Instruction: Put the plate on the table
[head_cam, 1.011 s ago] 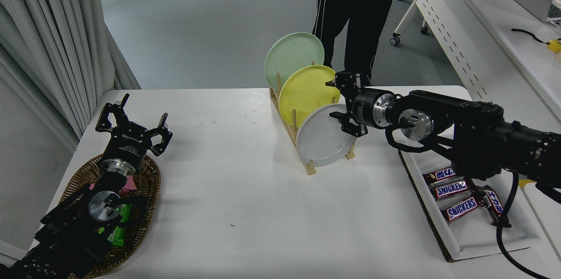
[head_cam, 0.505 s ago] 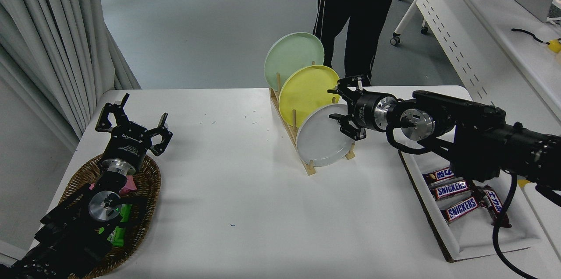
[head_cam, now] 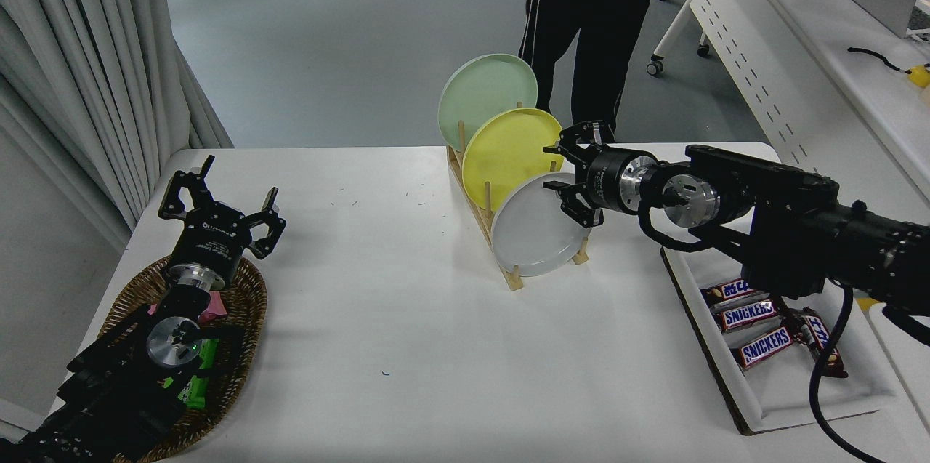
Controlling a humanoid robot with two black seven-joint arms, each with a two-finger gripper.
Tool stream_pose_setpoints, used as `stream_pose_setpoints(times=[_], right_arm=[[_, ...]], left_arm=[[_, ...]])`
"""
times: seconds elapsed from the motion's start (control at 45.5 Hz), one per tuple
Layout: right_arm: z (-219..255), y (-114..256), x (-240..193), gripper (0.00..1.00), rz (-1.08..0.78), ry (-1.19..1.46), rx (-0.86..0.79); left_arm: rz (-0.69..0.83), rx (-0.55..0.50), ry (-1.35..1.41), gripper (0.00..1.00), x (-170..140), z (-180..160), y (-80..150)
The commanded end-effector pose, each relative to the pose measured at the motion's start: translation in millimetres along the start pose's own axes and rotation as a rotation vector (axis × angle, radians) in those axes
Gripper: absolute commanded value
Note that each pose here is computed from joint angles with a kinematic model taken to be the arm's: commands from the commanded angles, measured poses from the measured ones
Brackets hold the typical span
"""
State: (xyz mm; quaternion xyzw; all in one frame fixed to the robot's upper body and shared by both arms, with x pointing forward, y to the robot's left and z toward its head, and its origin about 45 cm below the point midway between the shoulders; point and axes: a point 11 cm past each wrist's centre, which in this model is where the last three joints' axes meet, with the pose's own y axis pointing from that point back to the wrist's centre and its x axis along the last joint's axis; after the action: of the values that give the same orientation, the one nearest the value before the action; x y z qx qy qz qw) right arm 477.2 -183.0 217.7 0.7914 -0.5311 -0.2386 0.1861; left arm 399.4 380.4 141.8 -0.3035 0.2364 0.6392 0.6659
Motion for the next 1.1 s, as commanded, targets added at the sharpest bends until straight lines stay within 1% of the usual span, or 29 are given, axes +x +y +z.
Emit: stream_pose_setpoints(times=[0.0,0.154,0.33,0.44,0.527,0.659,0.967,1.077], right_arm=[[0.3,-0.4,-0.1,0.43,0.000,0.000,-0.001],[1.0,-0.8,0.9,0.39,0.004,0.003,-0.002],[0.4,-2.9,1.7,0.37,0.012,0.006,0.001],[1.6,-4.4,0.1,0.31,0.012,0.008,-0.007],[1.3,-4.4,1.9,0.29,0.017,0.006,-0.012],[2.0,-4.9,1.1,0.24,0.017,0.004,-0.019],[3.6,-5.1,1.3,0.23,0.018,0.004,-0.036],[4.7,-5.0,1.3,0.18,0.018,0.003,-0.045]], left_arm=[[0.000,0.000,0.000,1.00,0.0,0.0,0.0],[0.000,0.000,0.000,1.00,0.0,0.0,0.0],[0.000,0.000,0.000,1.00,0.0,0.0,0.0],[0.000,0.000,0.000,1.00,0.0,0.0,0.0],[0.000,0.000,0.000,1.00,0.0,0.0,0.0],[0.000,0.000,0.000,1.00,0.0,0.0,0.0],[0.000,0.000,0.000,1.00,0.0,0.0,0.0],[0.000,0.000,0.000,1.00,0.0,0.0,0.0]])
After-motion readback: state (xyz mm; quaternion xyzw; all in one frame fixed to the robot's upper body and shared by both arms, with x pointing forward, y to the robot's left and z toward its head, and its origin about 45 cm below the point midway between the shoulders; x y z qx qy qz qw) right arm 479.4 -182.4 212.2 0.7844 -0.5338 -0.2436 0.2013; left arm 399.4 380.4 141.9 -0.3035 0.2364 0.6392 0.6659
